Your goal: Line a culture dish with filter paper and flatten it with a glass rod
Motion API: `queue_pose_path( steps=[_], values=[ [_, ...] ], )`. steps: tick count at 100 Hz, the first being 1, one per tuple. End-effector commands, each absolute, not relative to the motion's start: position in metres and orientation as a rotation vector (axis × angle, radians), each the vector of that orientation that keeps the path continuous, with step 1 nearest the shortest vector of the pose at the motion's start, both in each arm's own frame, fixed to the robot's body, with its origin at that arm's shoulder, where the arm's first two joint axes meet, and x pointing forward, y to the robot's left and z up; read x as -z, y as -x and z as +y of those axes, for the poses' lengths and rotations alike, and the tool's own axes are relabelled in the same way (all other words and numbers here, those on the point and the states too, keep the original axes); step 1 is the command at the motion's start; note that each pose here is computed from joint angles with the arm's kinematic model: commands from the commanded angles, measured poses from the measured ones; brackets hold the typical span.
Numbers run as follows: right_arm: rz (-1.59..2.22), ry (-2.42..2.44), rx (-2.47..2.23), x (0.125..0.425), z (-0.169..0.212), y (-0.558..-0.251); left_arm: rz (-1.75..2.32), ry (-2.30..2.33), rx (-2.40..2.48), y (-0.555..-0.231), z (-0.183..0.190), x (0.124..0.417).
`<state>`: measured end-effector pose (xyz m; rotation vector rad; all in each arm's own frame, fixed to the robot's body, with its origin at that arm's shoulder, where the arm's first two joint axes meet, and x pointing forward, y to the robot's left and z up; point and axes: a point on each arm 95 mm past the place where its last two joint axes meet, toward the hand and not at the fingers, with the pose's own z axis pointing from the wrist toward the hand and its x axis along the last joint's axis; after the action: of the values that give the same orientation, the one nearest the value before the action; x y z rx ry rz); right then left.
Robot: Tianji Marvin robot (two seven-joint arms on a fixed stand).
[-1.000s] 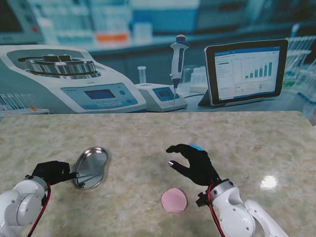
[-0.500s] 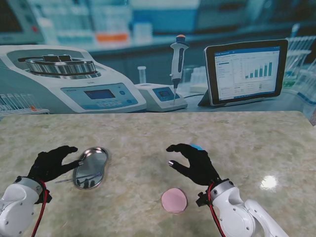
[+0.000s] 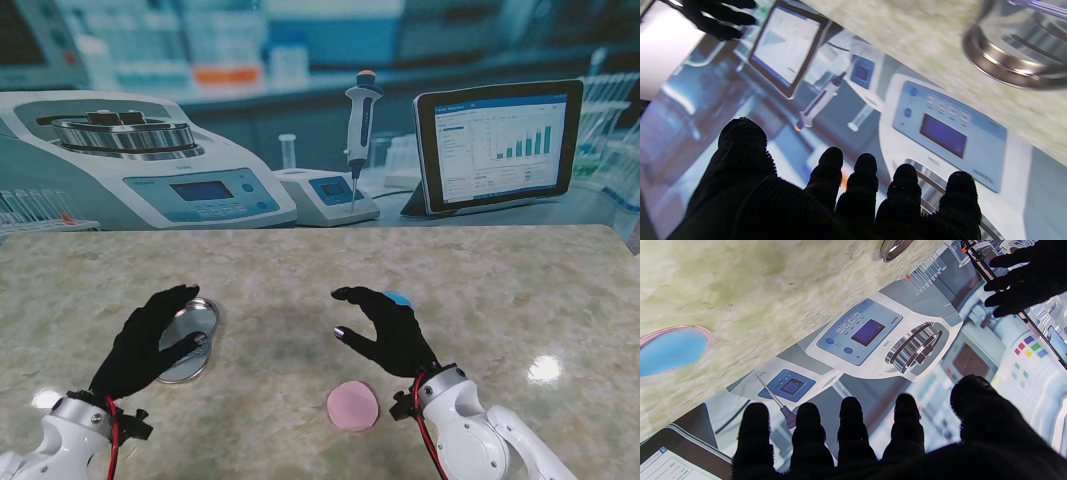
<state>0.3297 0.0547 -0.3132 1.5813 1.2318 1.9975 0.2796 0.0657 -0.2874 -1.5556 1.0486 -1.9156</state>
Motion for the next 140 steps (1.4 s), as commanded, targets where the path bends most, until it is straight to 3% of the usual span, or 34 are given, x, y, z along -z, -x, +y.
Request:
queue_pose_path(
  steps=[1,52,140],
  values=[
    [1.228,-1.606,-1.998,0.318,0.059,-0.326,1.078,1.55,1.955,-0.268,0.048,0.289],
    [1.272,-1.657,-1.993,0.333,0.065,-0.32,0.966,1.679,2.134,-0.24,-0.01,0.305],
    [1.304,-1.701,-2.043,0.354,0.072,-0.301,0.882,1.703,2.015,-0.241,-0.028,0.315]
  ],
)
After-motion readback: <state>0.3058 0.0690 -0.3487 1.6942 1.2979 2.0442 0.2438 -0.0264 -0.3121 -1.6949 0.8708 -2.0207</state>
